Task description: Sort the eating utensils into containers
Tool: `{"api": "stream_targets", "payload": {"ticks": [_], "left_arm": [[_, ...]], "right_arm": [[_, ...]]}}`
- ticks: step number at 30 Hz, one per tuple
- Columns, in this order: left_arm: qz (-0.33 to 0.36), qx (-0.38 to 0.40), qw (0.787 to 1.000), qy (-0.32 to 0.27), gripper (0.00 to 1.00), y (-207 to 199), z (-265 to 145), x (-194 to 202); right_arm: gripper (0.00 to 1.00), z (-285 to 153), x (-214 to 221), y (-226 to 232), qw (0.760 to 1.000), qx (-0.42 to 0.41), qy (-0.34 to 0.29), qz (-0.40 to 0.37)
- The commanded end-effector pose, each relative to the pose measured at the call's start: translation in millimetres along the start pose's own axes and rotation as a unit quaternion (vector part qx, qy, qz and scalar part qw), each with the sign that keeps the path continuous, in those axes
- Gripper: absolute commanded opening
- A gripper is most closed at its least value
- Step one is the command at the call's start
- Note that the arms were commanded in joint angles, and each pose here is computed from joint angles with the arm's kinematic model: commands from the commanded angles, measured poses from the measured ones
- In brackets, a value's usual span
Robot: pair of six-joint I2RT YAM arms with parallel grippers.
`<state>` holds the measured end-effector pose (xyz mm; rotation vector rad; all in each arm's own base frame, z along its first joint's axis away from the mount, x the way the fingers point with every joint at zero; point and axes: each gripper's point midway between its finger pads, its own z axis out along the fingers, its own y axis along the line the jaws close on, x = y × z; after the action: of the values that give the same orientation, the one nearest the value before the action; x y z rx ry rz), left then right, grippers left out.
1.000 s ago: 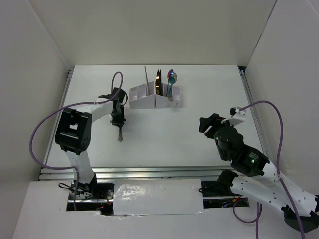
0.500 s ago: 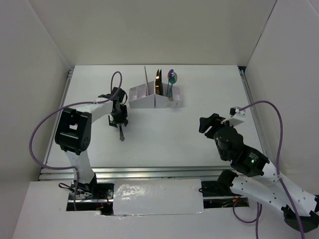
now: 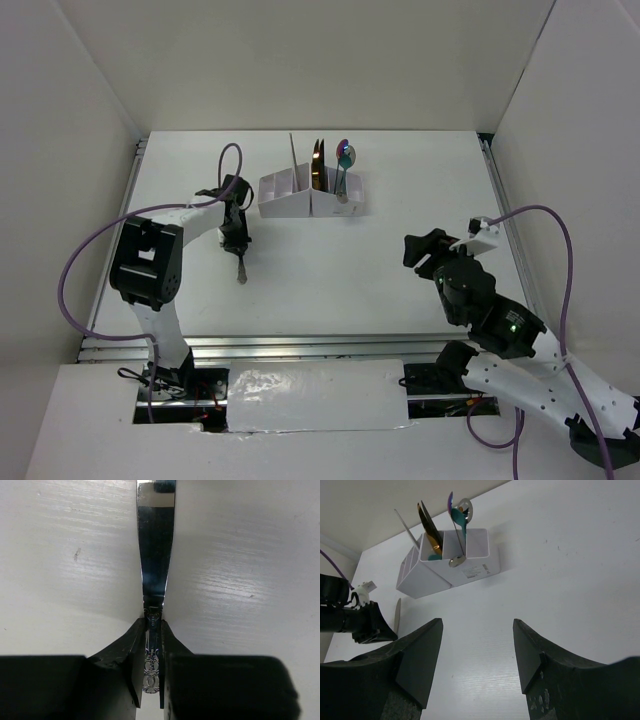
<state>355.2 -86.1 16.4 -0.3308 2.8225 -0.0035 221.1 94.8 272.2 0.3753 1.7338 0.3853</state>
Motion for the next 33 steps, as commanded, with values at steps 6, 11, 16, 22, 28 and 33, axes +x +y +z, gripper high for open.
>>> {"api": "stream_targets", "payload": {"ticks": [6, 11, 16, 22, 28, 33], "left_arm": [[-0.029, -0.009, 0.995, -0.092, 0.00, 6.1, -58.5, -38.8], [-0.017, 0.037, 0.982, -0.182, 0.00, -2.7, -128.7, -74.5], [0.020, 0.101, 0.964, -0.244, 0.00, -26.0, -179.3, -88.4], [0.080, 0.174, 0.928, -0.321, 0.00, -77.8, -233.0, -108.8], [0.133, 0.211, 0.897, -0.364, 0.00, -144.4, -260.6, -139.4], [0.155, 0.259, 0.861, -0.410, 0.00, -192.1, -278.7, -171.7]], "right_arm": [[0.66, -2.2, -4.3, -3.7, 1.000, 0.005, -0.014, 0.012], [0.66, -1.6, -4.0, -0.6, 1.000, 0.000, -0.013, 0.014], [0.66, -0.6, -2.8, 0.7, 1.000, -0.001, -0.012, 0.014], [0.66, -1.0, -7.0, 0.4, 1.000, 0.003, -0.016, 0.013], [0.66, -4.3, -13.4, -7.2, 0.999, 0.019, -0.023, 0.011], [0.66, -6.9, -17.3, -13.6, 0.999, 0.033, -0.028, 0.007]]}}
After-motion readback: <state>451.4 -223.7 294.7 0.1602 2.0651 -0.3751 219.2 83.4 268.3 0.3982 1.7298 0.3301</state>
